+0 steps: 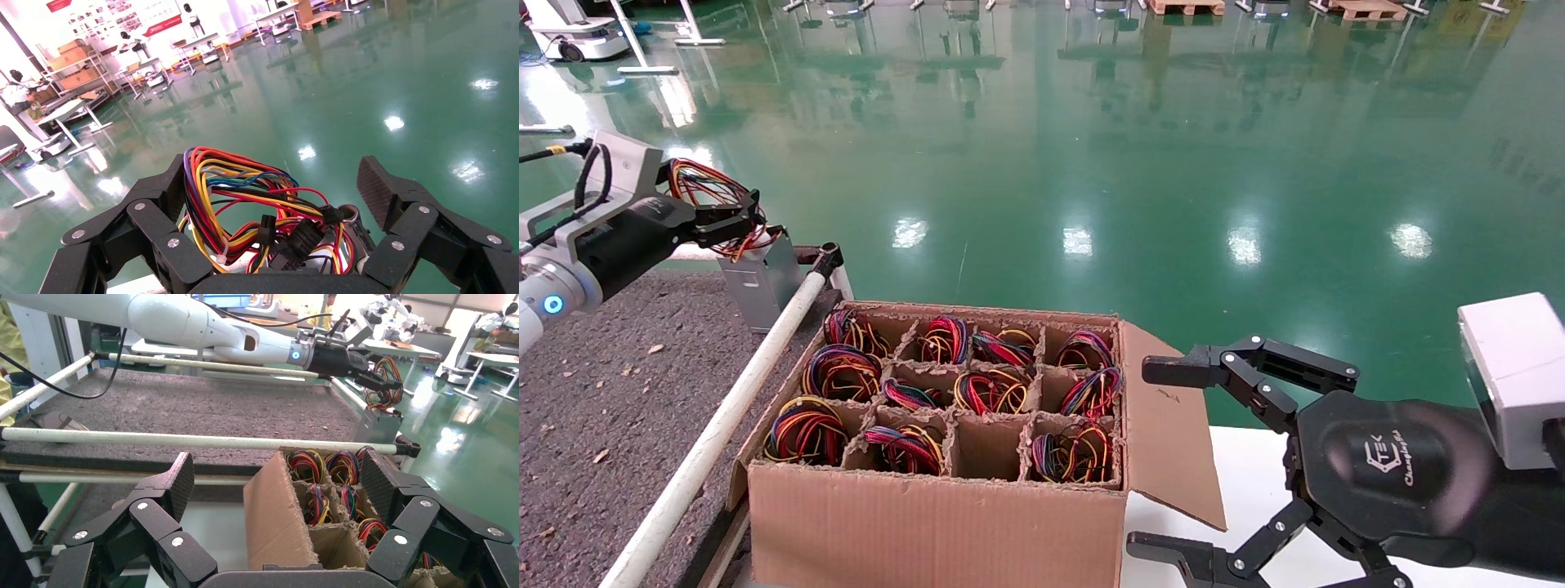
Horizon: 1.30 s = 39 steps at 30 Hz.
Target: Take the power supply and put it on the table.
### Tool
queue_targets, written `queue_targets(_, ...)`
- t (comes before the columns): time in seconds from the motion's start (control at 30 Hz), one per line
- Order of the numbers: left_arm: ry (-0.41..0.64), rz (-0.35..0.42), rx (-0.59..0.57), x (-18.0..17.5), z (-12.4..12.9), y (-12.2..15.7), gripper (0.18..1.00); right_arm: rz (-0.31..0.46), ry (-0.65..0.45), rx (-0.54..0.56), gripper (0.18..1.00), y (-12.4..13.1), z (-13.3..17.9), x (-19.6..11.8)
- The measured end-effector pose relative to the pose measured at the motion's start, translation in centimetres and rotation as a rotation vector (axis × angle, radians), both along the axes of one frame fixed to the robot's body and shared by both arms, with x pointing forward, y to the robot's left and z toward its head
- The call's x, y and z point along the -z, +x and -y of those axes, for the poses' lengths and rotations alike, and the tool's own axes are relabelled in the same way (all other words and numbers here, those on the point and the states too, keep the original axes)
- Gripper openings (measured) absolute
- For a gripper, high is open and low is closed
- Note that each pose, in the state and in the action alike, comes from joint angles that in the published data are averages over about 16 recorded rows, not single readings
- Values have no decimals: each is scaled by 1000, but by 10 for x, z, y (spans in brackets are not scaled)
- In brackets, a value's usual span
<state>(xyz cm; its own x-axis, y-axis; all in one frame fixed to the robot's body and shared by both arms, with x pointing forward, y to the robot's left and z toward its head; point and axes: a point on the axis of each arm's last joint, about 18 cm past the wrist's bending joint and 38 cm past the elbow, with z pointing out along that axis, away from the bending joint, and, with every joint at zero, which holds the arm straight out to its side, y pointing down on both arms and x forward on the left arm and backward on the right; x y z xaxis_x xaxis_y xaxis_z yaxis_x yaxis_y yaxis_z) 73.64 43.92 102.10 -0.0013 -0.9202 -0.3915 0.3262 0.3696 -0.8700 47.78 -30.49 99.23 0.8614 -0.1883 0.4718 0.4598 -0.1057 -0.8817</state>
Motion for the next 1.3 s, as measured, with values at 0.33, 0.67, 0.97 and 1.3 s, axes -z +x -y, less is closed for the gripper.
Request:
queue_targets(0.33,53,40,43,-9,4,-7,996,0,0,0,1000,0,0,0)
queue_targets(0.67,84,79,75,-20,7,-14,1001,0,0,0,1000,0,0,0)
queue_targets(0.97,-55,116,146,-48,19,-15,1001,0,0,0,1000,0,0,0)
queue_targets(1.3,-226,201,313,-130,61,-24,1001,0,0,0,1000,0,0,0)
